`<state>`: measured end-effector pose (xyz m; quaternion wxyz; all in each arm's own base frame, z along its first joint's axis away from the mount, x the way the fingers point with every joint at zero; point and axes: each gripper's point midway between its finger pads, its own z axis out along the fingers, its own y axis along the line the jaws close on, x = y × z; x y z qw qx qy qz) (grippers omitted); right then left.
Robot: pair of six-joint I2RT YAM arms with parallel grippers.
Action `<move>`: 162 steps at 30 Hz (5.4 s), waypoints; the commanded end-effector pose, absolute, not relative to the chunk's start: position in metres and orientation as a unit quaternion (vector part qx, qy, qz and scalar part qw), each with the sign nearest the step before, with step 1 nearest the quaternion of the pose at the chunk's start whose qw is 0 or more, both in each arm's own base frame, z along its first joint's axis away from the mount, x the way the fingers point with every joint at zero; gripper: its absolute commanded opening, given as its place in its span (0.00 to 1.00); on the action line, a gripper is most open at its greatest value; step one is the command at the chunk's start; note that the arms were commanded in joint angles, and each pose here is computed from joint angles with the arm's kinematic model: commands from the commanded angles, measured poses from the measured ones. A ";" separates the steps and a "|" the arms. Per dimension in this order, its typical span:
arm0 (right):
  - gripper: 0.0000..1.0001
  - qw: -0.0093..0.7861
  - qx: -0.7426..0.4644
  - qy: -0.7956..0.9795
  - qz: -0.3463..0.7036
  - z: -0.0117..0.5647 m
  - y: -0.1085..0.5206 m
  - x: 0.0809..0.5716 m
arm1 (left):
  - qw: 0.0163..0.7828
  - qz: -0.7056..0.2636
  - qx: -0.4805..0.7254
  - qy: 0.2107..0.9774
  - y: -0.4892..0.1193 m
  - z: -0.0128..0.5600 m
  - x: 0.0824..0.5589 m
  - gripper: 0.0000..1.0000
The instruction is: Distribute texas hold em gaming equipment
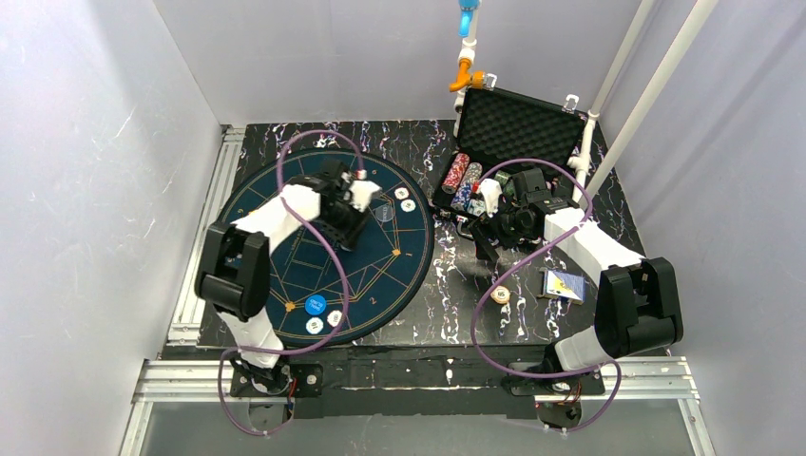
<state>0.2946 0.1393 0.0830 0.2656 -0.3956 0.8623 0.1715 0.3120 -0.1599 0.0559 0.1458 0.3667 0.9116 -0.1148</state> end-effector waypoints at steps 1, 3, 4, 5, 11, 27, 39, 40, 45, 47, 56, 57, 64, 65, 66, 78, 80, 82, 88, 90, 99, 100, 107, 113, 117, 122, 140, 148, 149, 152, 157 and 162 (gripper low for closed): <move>0.98 0.293 -0.400 0.850 0.176 0.101 0.143 0.303 | 0.150 -0.125 0.299 0.934 -0.107 0.082 0.303 0.29; 0.98 0.293 -0.400 0.850 0.176 0.101 0.143 0.302 | 0.156 -0.122 0.260 0.945 -0.079 0.087 0.304 0.29; 0.98 0.294 -0.400 0.850 0.177 0.102 0.143 0.302 | 0.158 -0.119 0.241 0.950 -0.065 0.088 0.304 0.29; 0.98 0.293 -0.400 0.850 0.178 0.101 0.144 0.302 | 0.160 -0.116 0.224 0.955 -0.050 0.090 0.304 0.29; 0.98 0.281 -0.399 0.853 0.184 0.094 0.145 0.302 | 0.186 -0.080 0.123 0.972 0.043 0.101 0.306 0.29; 0.98 0.259 -0.407 0.856 0.187 0.079 0.144 0.296 | 0.205 0.001 0.059 0.977 0.149 0.081 0.390 0.28; 0.98 0.247 -0.406 0.860 0.188 0.072 0.143 0.294 | 0.193 0.019 0.059 0.979 0.170 0.054 0.419 0.30; 0.98 0.248 -0.406 0.860 0.187 0.072 0.142 0.295 | 0.191 0.015 0.060 0.980 0.169 0.051 0.420 0.30; 0.98 0.246 -0.404 0.861 0.186 0.070 0.142 0.294 | 0.192 0.006 0.063 0.979 0.169 0.038 0.426 0.40; 0.98 0.243 -0.404 0.862 0.187 0.069 0.142 0.294 | 0.195 0.003 0.064 0.979 0.168 0.036 0.433 0.39; 0.98 0.240 -0.404 0.863 0.187 0.067 0.142 0.296 | 0.186 0.003 0.079 0.979 0.162 0.032 0.435 0.54; 0.98 0.241 -0.404 0.862 0.187 0.068 0.142 0.296 | 0.189 0.001 0.080 0.979 0.160 0.035 0.434 0.60; 0.98 0.256 -0.406 0.858 0.183 0.078 0.142 0.297 | 0.227 -0.009 0.091 0.970 0.146 0.081 0.430 0.69; 0.98 0.259 -0.407 0.857 0.182 0.082 0.142 0.297 | 0.235 -0.009 0.094 0.967 0.142 0.093 0.429 0.69; 0.98 0.259 -0.409 0.856 0.181 0.085 0.142 0.296 | 0.243 -0.012 0.098 0.965 0.138 0.104 0.427 0.70; 0.98 0.204 -0.457 0.861 0.090 0.102 0.094 0.257 | 0.279 -0.100 0.186 0.937 0.006 0.179 0.335 0.81; 0.98 0.172 -0.472 0.859 0.103 0.097 0.092 0.241 | 0.280 -0.129 0.184 0.933 -0.016 0.181 0.323 0.82; 0.98 0.147 -0.492 0.852 0.104 0.089 0.093 0.230 | 0.278 -0.164 0.181 0.929 -0.036 0.182 0.314 0.82; 0.98 0.126 -0.544 0.827 0.062 0.065 0.104 0.219 | 0.272 -0.191 0.171 0.928 -0.054 0.184 0.305 0.82; 0.98 0.120 -0.551 0.825 0.050 0.056 0.105 0.218 | 0.272 -0.196 0.169 0.927 -0.056 0.185 0.303 0.83; 0.98 0.099 -0.567 0.817 0.033 0.031 0.099 0.206 | 0.269 -0.205 0.161 0.927 -0.060 0.182 0.300 0.83; 0.98 0.101 -0.567 0.817 0.032 0.029 0.099 0.206 | 0.269 -0.206 0.161 0.927 -0.060 0.182 0.301 0.83; 0.98 0.109 -0.568 0.815 0.044 0.023 0.107 0.205 | 0.264 -0.215 0.155 0.928 -0.062 0.179 0.300 0.83; 0.92 0.095 -0.577 0.809 0.058 0.014 0.113 0.198 | 0.263 -0.215 0.153 0.928 -0.062 0.179 0.301 0.83; 0.82 0.085 -0.578 0.809 0.063 0.011 0.114 0.197 | 0.262 -0.211 0.153 0.929 -0.061 0.178 0.301 0.83; 0.63 0.075 -0.581 0.808 0.061 0.009 0.111 0.195 | 0.262 -0.209 0.154 0.930 -0.060 0.178 0.302 0.83; 0.13 0.127 -0.597 0.786 0.100 0.057 0.162 0.211 | 0.252 -0.217 0.140 0.933 -0.061 0.175 0.307 0.84; 0.09 0.162 -0.612 0.766 0.114 0.081 0.217 0.237 | 0.253 -0.245 0.105 0.930 -0.058 0.180 0.318 0.84; 0.09 0.163 -0.616 0.762 0.116 0.082 0.226 0.240 | 0.253 -0.256 0.096 0.928 -0.057 0.182 0.319 0.84; 0.08 0.172 -0.623 0.753 0.120 0.084 0.254 0.252 | 0.257 -0.272 0.065 0.925 -0.046 0.185 0.325 0.84; 0.07 0.192 -0.627 0.744 0.129 0.089 0.306 0.274 | 0.264 -0.289 0.016 0.920 -0.024 0.187 0.333 0.83; 0.07 0.209 -0.637 0.729 0.138 0.087 0.363 0.289 | 0.269 -0.291 -0.010 0.918 -0.007 0.186 0.337 0.83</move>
